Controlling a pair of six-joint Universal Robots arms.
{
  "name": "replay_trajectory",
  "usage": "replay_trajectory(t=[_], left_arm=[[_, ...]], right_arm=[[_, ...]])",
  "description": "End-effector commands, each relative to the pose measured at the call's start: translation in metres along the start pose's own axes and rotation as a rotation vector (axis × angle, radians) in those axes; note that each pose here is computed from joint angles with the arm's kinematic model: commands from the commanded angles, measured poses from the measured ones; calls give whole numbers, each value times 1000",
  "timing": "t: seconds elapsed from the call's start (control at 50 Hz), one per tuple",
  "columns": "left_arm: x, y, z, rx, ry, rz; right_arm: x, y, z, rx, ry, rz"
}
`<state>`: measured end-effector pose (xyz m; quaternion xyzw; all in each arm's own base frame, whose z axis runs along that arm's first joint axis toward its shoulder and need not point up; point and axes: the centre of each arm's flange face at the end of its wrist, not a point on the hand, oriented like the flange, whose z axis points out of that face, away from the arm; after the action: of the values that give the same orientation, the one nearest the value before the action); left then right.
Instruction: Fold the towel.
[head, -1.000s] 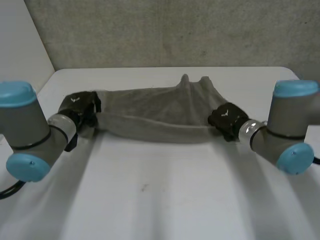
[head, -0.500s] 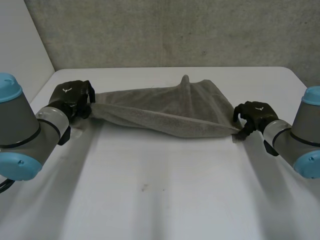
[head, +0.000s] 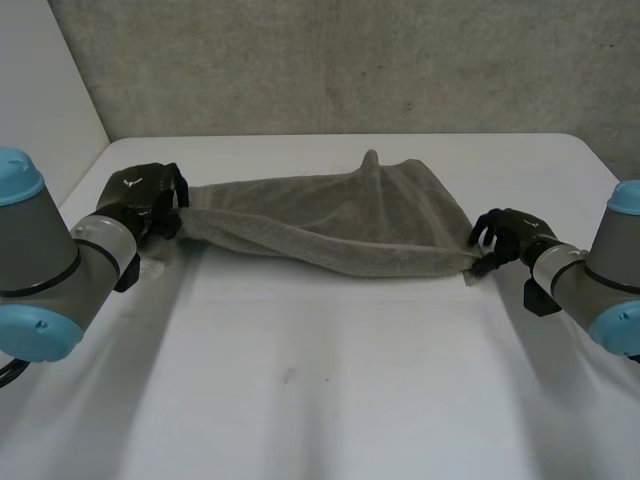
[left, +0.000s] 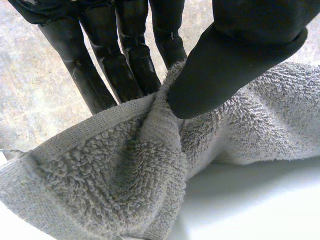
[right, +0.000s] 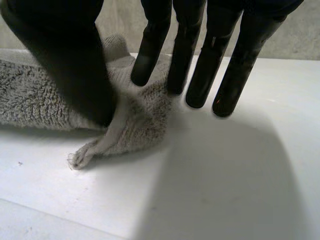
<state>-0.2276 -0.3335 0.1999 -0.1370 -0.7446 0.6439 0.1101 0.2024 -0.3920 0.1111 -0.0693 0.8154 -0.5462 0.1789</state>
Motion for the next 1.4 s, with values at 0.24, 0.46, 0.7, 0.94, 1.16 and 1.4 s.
replay_trajectory(t=[0.24,0.46,0.7,0.94,1.16,1.4], left_arm=[[5,-2,-8,-5,18,4],[14,7,-29,-65,52,10],[16,21,-95,-301,77,155],[32,25,-136,-342,184,345],[30,11,-56,-173,176,366],[23,19,56,-51,137,384]], right_arm=[[-30,-130,-56,405,-23,-298],[-40,-91,-87,99,-24,-832],[-29,-84,-144,-136,-12,-877],[-28,-80,-175,-245,-38,-986],[-37,-73,-85,-46,-51,-1022],[-40,-85,24,261,41,-991]])
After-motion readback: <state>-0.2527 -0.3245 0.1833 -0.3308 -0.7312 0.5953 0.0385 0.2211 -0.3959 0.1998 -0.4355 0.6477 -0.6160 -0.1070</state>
